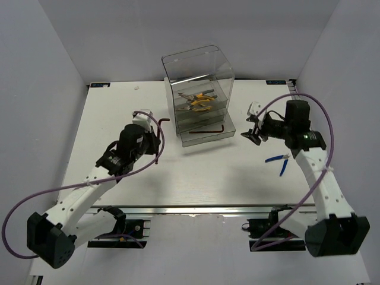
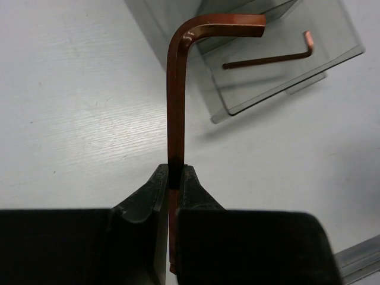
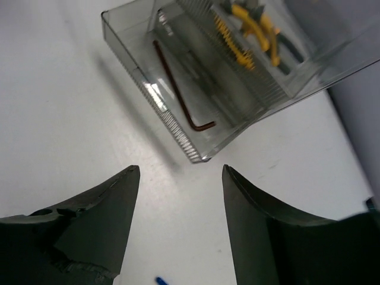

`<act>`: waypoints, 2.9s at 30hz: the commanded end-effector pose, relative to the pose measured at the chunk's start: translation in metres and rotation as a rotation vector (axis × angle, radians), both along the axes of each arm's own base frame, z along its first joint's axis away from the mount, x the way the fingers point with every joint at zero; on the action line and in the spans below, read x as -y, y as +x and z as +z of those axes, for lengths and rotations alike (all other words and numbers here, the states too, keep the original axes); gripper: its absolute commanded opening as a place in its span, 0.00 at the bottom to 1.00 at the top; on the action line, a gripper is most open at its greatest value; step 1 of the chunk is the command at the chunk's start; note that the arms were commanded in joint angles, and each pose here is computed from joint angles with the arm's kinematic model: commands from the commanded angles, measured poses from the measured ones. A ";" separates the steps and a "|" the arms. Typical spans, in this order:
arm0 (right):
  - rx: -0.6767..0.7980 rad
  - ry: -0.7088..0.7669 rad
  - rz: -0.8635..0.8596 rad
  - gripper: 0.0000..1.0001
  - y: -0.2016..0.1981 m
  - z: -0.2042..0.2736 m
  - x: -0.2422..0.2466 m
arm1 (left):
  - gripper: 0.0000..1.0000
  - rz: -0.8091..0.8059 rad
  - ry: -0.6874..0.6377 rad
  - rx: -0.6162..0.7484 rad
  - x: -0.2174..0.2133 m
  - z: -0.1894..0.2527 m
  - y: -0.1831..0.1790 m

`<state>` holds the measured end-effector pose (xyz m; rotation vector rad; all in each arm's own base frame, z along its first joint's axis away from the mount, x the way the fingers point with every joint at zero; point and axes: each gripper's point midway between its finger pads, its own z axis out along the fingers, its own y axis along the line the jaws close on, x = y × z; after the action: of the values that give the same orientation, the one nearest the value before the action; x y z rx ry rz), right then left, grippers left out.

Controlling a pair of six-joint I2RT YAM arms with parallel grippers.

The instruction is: Sort the tools into containers

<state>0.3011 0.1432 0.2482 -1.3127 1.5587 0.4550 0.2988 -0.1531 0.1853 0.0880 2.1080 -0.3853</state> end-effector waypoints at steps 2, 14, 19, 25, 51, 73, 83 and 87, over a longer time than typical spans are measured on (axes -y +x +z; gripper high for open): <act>0.247 0.045 -0.025 0.60 0.006 0.033 0.001 | 0.00 0.014 -0.081 0.131 0.015 0.041 -0.010; 0.109 0.088 0.002 0.00 -0.010 0.010 -0.005 | 0.00 -0.381 0.202 0.151 0.144 0.060 -0.031; 0.109 0.042 0.033 0.01 -0.020 0.002 -0.002 | 0.00 -0.567 0.490 0.142 0.172 0.034 -0.004; 0.075 0.008 0.061 0.12 -0.027 -0.006 0.001 | 0.00 -0.705 0.645 0.168 0.201 0.035 0.043; 0.113 0.020 0.175 0.25 -0.035 -0.024 -0.009 | 0.26 -0.678 0.589 0.026 0.193 -0.017 0.123; 0.267 -0.226 0.632 0.26 -0.064 -0.074 -0.043 | 0.26 -0.509 0.361 0.157 0.181 0.084 0.103; 0.217 -0.503 0.634 0.06 -0.021 -0.132 -0.091 | 0.15 -0.165 0.016 0.189 0.091 0.122 0.033; 0.172 -0.558 0.514 0.04 0.021 -0.149 -0.104 | 0.27 0.006 -0.041 0.144 0.044 0.096 0.025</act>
<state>0.2708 0.2391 0.0857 -2.2318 1.1478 0.4092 0.3159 -0.2206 0.2995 0.3032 1.9207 -0.4227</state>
